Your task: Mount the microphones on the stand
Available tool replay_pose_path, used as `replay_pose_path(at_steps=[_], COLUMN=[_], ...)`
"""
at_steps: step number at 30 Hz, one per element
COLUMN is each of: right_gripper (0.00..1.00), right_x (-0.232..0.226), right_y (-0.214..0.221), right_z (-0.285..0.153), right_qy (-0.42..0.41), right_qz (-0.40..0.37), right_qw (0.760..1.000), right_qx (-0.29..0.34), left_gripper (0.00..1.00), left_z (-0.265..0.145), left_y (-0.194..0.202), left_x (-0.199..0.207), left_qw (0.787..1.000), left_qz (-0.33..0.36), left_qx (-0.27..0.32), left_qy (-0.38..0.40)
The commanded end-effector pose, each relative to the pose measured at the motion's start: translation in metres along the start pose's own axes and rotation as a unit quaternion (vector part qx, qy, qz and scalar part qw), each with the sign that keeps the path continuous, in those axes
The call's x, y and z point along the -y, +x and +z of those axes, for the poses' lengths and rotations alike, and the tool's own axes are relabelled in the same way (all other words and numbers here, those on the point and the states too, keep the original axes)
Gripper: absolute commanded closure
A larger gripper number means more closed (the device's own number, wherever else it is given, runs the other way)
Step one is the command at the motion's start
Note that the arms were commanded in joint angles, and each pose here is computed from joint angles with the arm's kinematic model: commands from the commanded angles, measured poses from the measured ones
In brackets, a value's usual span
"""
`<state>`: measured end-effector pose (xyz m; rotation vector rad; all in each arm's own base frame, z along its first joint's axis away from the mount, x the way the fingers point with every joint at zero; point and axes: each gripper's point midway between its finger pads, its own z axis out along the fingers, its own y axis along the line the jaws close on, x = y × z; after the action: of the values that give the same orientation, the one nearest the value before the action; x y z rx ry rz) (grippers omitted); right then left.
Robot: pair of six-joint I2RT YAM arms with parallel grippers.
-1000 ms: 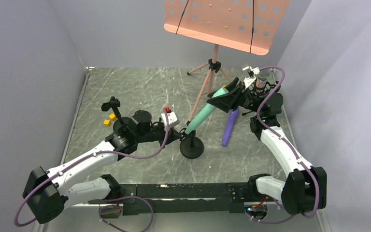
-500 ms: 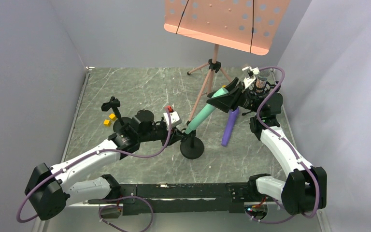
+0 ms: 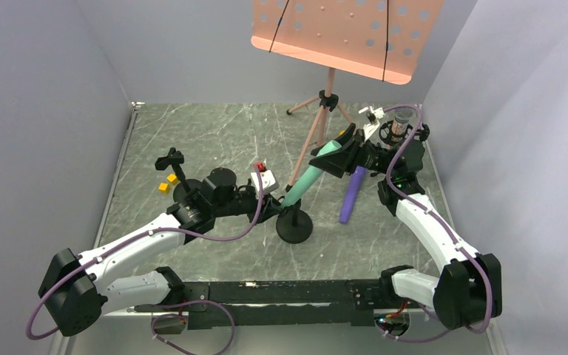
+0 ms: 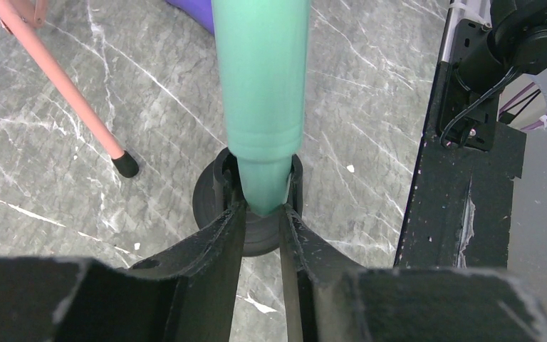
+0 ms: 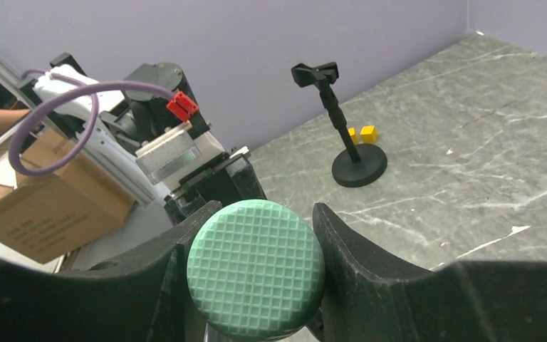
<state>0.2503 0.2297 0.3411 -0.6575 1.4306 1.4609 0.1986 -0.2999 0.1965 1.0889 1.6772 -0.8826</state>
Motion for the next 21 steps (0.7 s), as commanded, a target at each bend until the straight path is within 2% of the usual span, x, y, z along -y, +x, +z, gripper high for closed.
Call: replay_pose_path(at_steps=[1, 21], right_gripper=[0.92, 0.92], right_x=[-0.005, -0.005], right_y=[0.007, 0.039], right_z=[0.003, 0.035], right_qy=[-0.002, -0.024], right_qz=[-0.041, -0.055], right_qw=[0.999, 0.996], right_qx=[-0.015, -0.068], left_gripper=[0.64, 0.62], left_z=[0.003, 0.003], left_y=[-0.005, -0.003], left_x=[0.004, 0.009], left_qw=[1.0, 1.0], left_qz=[0.001, -0.005], left_qx=[0.012, 0.011], left_qy=[0.011, 0.022])
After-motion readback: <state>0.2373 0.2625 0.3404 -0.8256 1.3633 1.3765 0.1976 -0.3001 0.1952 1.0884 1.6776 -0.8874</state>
